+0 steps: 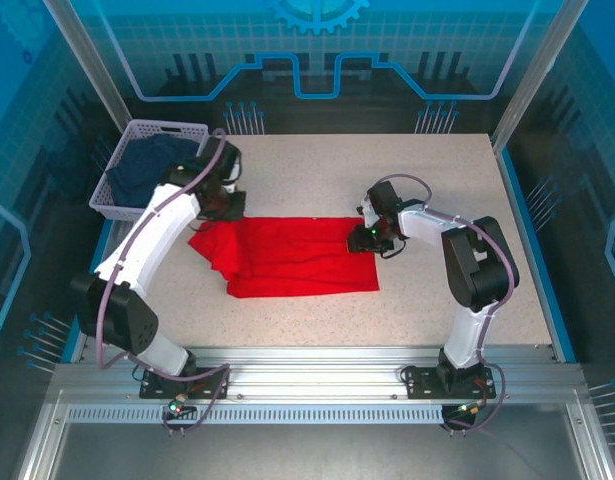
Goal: Fold the inside-out t-shirt
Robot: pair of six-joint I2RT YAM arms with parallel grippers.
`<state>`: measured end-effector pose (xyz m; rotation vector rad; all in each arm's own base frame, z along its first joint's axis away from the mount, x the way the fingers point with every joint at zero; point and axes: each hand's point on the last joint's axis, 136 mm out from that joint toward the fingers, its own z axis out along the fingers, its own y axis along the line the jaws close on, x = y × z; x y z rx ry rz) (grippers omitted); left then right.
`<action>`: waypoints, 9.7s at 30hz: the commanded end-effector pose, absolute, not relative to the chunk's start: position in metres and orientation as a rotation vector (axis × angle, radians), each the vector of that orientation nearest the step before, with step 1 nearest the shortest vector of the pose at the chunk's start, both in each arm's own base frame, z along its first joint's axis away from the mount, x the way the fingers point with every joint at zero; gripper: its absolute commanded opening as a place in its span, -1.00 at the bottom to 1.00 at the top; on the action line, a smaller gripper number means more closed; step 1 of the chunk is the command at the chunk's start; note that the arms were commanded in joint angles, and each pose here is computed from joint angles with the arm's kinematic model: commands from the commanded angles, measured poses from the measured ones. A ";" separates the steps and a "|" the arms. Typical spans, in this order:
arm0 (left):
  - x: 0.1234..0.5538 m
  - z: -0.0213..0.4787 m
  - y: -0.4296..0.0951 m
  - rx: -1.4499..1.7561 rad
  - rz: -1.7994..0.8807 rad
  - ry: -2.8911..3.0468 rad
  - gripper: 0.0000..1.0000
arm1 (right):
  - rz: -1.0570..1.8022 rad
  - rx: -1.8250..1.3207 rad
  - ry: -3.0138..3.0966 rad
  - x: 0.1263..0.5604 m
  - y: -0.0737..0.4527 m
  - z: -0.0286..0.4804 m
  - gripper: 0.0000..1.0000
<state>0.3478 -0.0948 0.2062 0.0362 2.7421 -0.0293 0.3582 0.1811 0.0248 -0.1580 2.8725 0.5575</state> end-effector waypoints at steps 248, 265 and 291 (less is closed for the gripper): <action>0.318 0.120 -0.234 0.077 -0.824 2.477 0.60 | 0.526 -0.342 2.745 0.435 0.204 0.099 -0.14; 0.487 0.040 -0.216 -0.106 -0.806 2.625 0.43 | 0.554 0.136 2.919 0.426 0.129 0.024 -0.27; 0.506 0.026 -0.217 0.035 -0.902 2.720 0.57 | 0.520 -0.033 2.945 0.437 0.151 0.021 0.28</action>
